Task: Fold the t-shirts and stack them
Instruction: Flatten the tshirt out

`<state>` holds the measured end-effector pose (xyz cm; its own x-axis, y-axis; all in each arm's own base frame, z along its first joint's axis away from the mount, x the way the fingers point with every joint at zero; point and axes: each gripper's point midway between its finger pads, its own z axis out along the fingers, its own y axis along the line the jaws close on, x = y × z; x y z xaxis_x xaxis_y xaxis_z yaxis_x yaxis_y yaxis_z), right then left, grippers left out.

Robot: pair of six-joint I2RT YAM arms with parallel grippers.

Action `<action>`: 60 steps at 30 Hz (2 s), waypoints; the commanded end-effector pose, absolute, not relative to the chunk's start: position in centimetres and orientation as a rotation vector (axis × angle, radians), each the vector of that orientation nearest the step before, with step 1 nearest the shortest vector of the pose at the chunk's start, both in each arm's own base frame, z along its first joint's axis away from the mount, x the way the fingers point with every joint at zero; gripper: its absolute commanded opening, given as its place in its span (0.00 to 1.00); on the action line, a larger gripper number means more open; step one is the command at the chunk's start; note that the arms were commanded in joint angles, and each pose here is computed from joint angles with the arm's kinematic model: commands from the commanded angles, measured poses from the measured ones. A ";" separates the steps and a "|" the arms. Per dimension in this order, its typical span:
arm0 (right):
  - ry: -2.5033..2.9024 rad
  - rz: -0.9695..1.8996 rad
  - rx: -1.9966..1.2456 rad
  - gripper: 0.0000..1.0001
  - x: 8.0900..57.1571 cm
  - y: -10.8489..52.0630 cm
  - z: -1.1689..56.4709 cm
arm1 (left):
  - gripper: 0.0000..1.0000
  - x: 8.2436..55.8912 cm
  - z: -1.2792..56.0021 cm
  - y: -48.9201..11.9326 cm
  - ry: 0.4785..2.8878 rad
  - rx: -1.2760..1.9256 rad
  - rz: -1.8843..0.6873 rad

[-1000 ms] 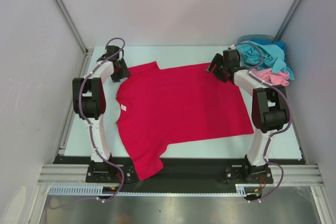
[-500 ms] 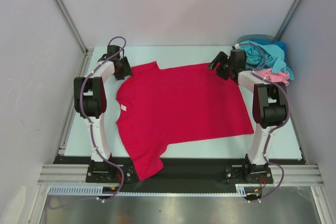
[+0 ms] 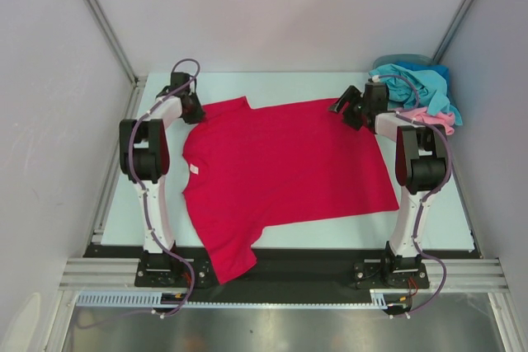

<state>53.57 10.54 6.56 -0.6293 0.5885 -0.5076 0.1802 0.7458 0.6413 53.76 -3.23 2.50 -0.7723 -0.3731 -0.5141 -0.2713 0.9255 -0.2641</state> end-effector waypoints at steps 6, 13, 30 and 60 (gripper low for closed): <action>2.125 0.760 0.539 0.76 54.5 11.2 9.1 | 0.00 55.9 5.3 -3.5 2.414 -0.438 -0.254; 2.115 0.780 0.525 0.77 53.6 11.8 9.3 | 0.00 57.3 7.5 -2.5 2.350 -0.447 -0.127; 2.019 0.846 0.523 0.76 52.4 11.7 12.6 | 0.00 61.5 8.6 -2.3 2.327 -0.510 0.009; 1.895 0.865 0.529 0.75 49.1 10.8 16.9 | 0.02 61.6 11.4 -3.3 2.238 -0.508 -0.169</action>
